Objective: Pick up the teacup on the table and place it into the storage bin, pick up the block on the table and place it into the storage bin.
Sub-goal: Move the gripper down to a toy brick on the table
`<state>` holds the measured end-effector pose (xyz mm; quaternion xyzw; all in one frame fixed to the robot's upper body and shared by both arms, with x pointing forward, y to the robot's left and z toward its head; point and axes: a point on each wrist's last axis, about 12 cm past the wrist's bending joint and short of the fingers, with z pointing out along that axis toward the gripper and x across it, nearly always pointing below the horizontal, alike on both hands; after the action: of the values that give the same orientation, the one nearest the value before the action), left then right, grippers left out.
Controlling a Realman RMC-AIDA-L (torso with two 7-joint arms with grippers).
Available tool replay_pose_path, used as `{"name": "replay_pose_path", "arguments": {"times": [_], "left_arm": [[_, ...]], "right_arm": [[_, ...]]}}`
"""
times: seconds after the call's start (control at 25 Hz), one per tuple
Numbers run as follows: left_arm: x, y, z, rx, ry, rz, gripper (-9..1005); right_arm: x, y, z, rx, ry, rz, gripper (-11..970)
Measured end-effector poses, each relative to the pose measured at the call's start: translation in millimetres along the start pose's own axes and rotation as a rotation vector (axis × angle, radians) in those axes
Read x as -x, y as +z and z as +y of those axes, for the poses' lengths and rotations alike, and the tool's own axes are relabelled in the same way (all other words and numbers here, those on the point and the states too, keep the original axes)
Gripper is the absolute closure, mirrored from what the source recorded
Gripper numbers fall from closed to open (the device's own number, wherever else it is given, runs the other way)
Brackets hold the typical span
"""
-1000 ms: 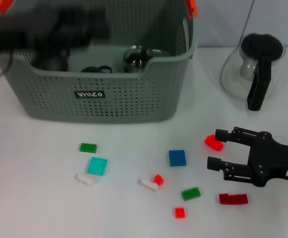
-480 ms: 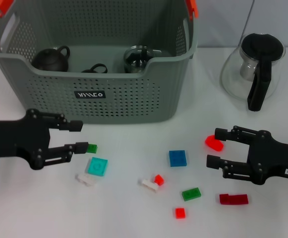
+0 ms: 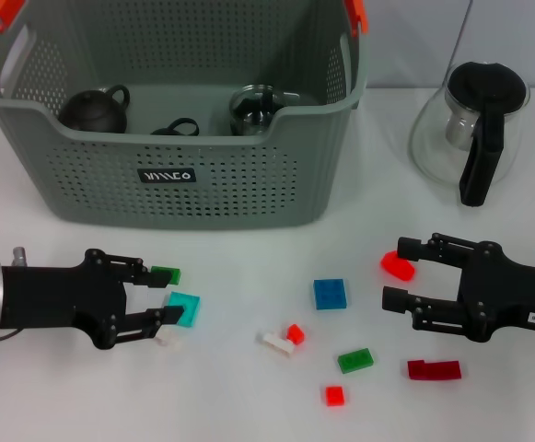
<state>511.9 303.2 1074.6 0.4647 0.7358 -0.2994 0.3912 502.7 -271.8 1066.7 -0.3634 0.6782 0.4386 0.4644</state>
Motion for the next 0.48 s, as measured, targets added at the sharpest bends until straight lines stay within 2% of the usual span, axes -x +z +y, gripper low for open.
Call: {"name": "replay_pose_path", "arguments": {"times": [0.28, 0.48], "left_arm": [[-12, 2, -4.1, 0.024, -0.025, 0.020, 512], [-21, 6, -9.9, 0.059, -0.124, 0.020, 509]], "right_arm": [[0, 0, 0.1, -0.001, 0.003, 0.000, 139], [0, 0, 0.0, 0.000, 0.016, 0.000, 139]]}}
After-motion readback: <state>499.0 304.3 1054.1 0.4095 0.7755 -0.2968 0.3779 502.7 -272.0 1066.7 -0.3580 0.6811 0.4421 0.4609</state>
